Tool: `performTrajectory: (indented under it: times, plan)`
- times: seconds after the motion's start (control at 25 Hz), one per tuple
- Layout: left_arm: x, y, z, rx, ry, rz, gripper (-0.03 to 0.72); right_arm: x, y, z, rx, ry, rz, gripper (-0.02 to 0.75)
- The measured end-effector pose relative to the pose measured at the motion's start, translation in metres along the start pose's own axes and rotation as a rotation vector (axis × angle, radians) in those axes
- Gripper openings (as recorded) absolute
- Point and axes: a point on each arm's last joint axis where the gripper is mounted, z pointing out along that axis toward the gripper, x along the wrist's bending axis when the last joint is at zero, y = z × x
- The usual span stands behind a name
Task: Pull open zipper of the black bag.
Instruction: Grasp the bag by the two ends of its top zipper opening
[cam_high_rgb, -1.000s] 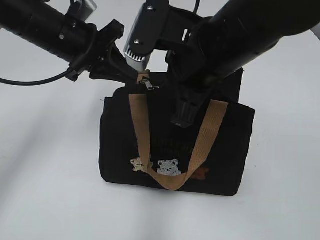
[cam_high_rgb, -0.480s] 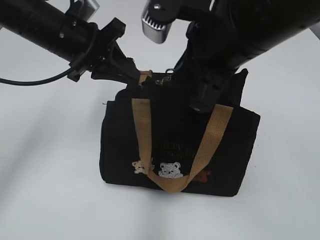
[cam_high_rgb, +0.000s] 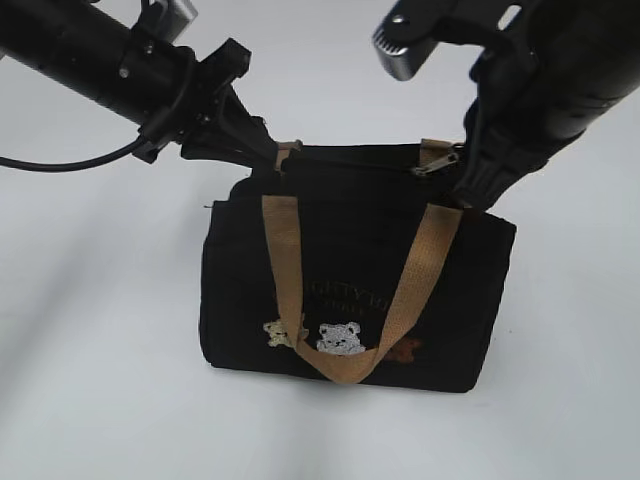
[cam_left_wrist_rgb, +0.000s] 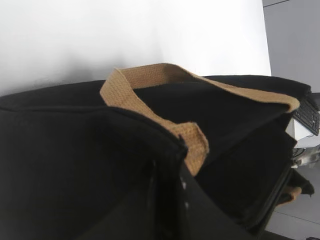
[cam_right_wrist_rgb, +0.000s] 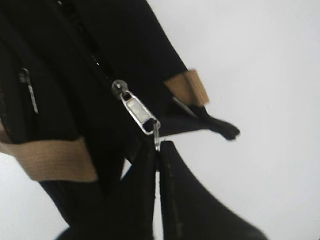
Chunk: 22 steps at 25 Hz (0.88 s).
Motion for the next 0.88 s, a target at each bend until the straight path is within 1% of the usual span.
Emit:
performTrajectory:
  times: [0.24, 0.44, 0.56, 0.68, 0.72, 0.8, 0.88]
  plan:
    - [0.001, 0.0, 0.0, 0.002, 0.006, 0.005, 0.02, -0.027, -0.025, 0.003, 0.139, -0.039, 0.191, -0.001]
    - [0.001, 0.0, 0.0, 0.002, 0.006, 0.005, 0.02, -0.043, -0.041, 0.004, 0.211, -0.059, 0.308, -0.001]
    - [0.001, 0.0, 0.0, 0.002, 0.006, 0.005, 0.02, -0.046, -0.044, 0.005, 0.225, -0.052, 0.343, -0.001]
    - [0.001, -0.001, 0.0, 0.006, 0.007, 0.007, 0.02, -0.044, -0.044, 0.005, 0.218, -0.021, 0.375, 0.001]
    - [0.0, -0.001, 0.0, 0.012, 0.005, 0.008, 0.02, -0.042, -0.043, 0.005, 0.215, -0.006, 0.389, 0.013]
    - [0.0, -0.002, 0.0, 0.026, 0.0, 0.01, 0.039, -0.039, -0.043, 0.003, 0.217, 0.028, 0.415, 0.076]
    - [-0.003, -0.005, -0.004, 0.053, 0.002, 0.03, 0.087, -0.036, -0.044, -0.002, 0.217, 0.062, 0.442, 0.199]
